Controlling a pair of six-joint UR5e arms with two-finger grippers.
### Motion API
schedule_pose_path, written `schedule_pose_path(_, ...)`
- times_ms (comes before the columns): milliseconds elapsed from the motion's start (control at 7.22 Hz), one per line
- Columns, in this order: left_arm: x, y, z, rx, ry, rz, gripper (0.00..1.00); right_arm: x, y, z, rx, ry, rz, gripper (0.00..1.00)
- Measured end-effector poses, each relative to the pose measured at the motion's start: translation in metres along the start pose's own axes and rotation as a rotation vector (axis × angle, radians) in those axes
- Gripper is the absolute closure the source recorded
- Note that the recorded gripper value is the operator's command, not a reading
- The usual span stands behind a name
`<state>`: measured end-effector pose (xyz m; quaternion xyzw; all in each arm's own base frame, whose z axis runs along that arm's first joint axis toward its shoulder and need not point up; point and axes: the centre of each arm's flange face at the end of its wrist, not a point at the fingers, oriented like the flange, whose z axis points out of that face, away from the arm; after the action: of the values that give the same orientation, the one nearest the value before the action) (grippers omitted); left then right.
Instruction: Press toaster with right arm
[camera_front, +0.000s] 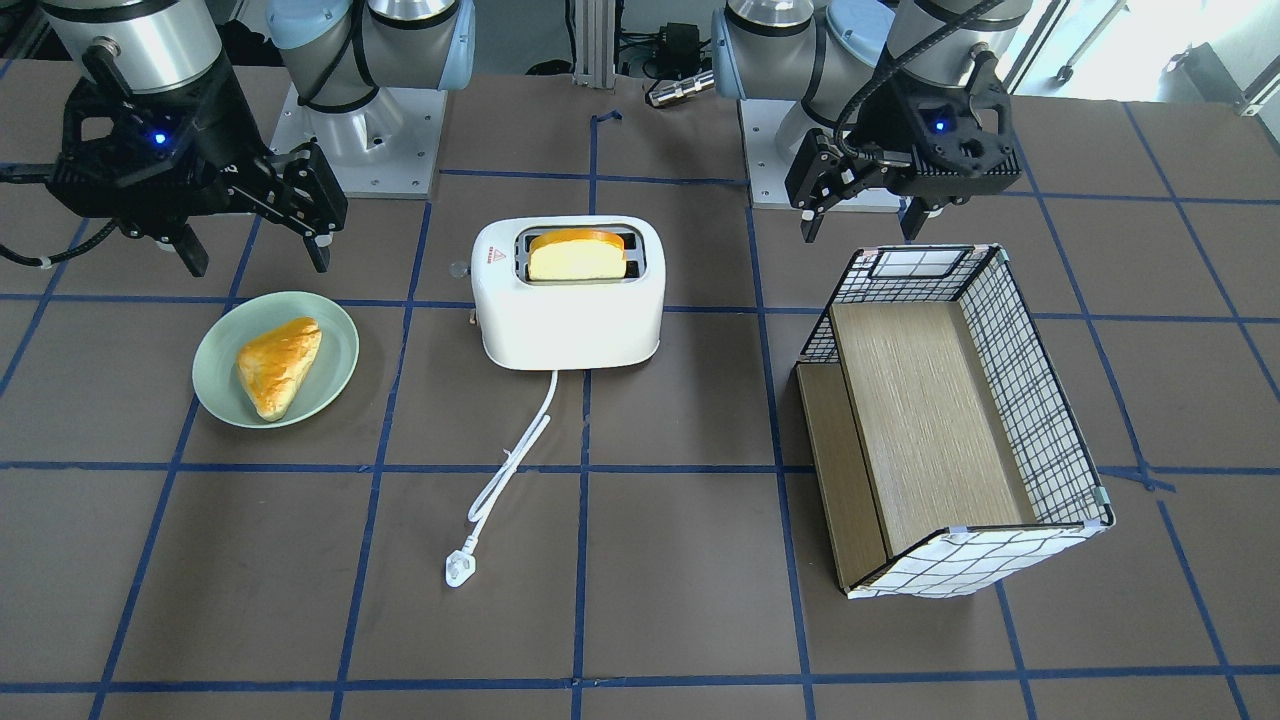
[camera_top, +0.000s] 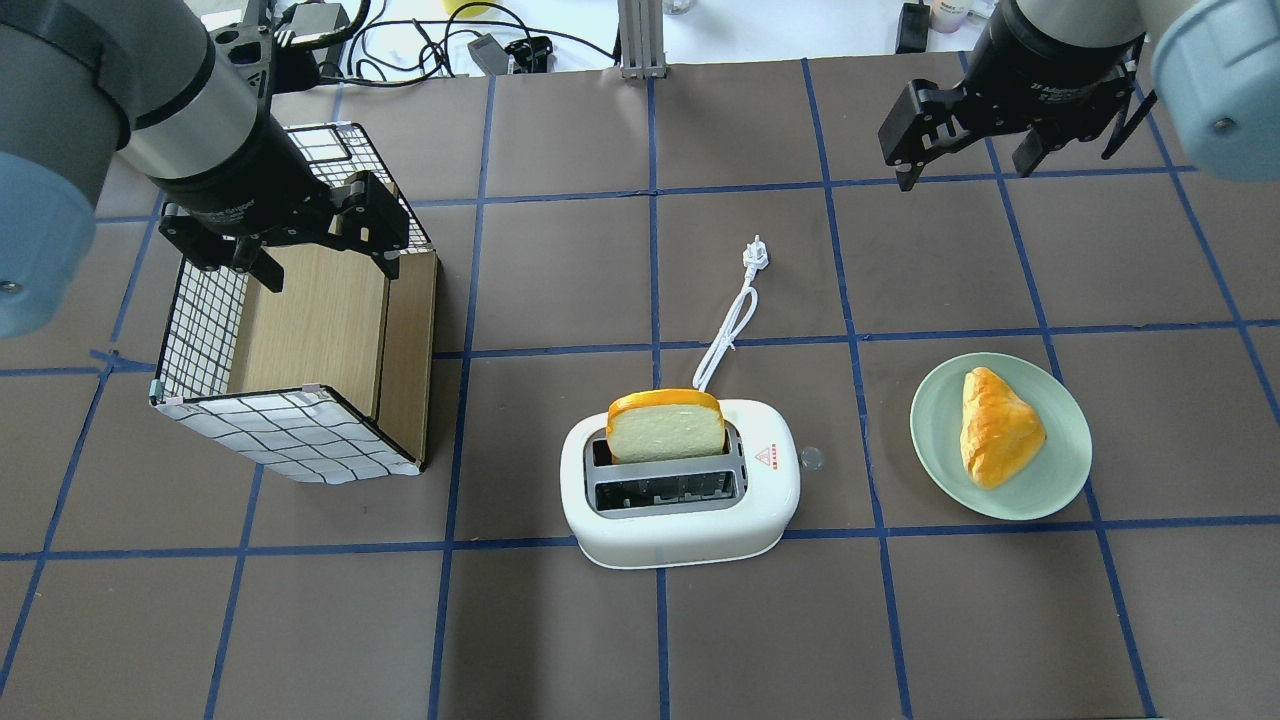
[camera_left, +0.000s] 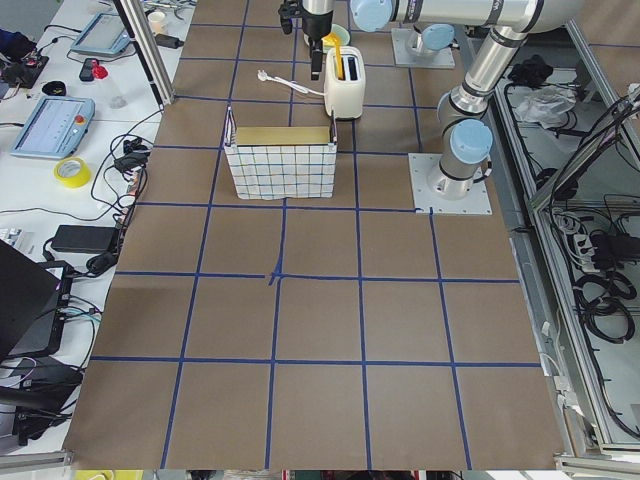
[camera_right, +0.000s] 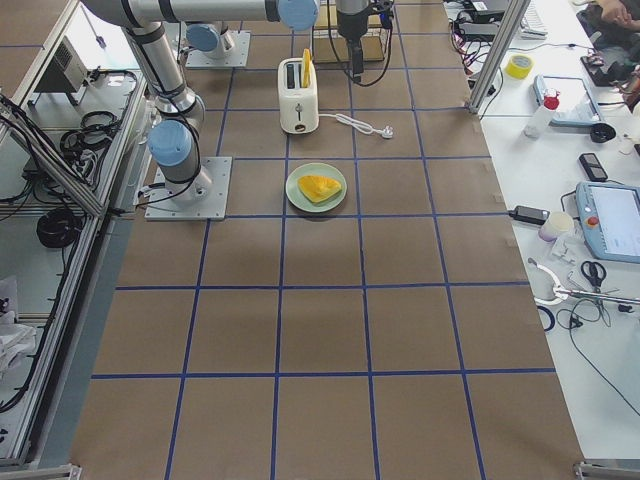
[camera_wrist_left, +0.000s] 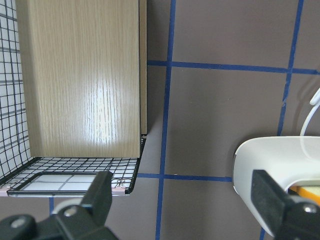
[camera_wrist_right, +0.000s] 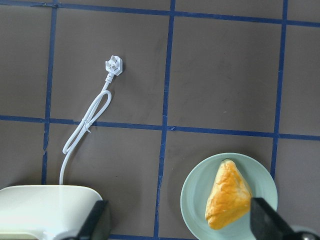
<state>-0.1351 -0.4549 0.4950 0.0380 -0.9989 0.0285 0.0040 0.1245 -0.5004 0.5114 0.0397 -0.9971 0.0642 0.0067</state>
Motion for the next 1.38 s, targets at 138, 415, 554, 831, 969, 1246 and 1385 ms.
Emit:
schedule_pose_path(138, 0.0, 0.0, 0.0, 0.0, 0.0, 0.0, 0.0, 0.0, 0.0, 0.0, 0.0, 0.0, 0.0, 0.0)
schedule_pose_path(415, 0.0, 0.0, 0.0, 0.0, 0.0, 0.0, 0.0, 0.0, 0.0, 0.0, -0.003, 0.0, 0.0, 0.0)
schedule_pose_path(554, 0.0, 0.0, 0.0, 0.0, 0.0, 0.0, 0.0, 0.0, 0.001, 0.001, -0.008, -0.001, 0.0, 0.0)
schedule_pose_path(831, 0.0, 0.0, 0.0, 0.0, 0.0, 0.0, 0.0, 0.0, 0.001, 0.001, -0.012, -0.001, 0.0, 0.0)
schedule_pose_path(969, 0.0, 0.0, 0.0, 0.0, 0.0, 0.0, 0.0, 0.0, 0.004, 0.001, -0.025, -0.002, 0.005, 0.01)
schedule_pose_path(1246, 0.0, 0.0, 0.0, 0.0, 0.0, 0.0, 0.0, -0.004, 0.039, -0.003, -0.17, -0.011, 0.09, 0.3)
schedule_pose_path(1385, 0.0, 0.0, 0.0, 0.0, 0.0, 0.0, 0.0, -0.007, 0.068, -0.004, -0.278, -0.012, 0.137, 0.56)
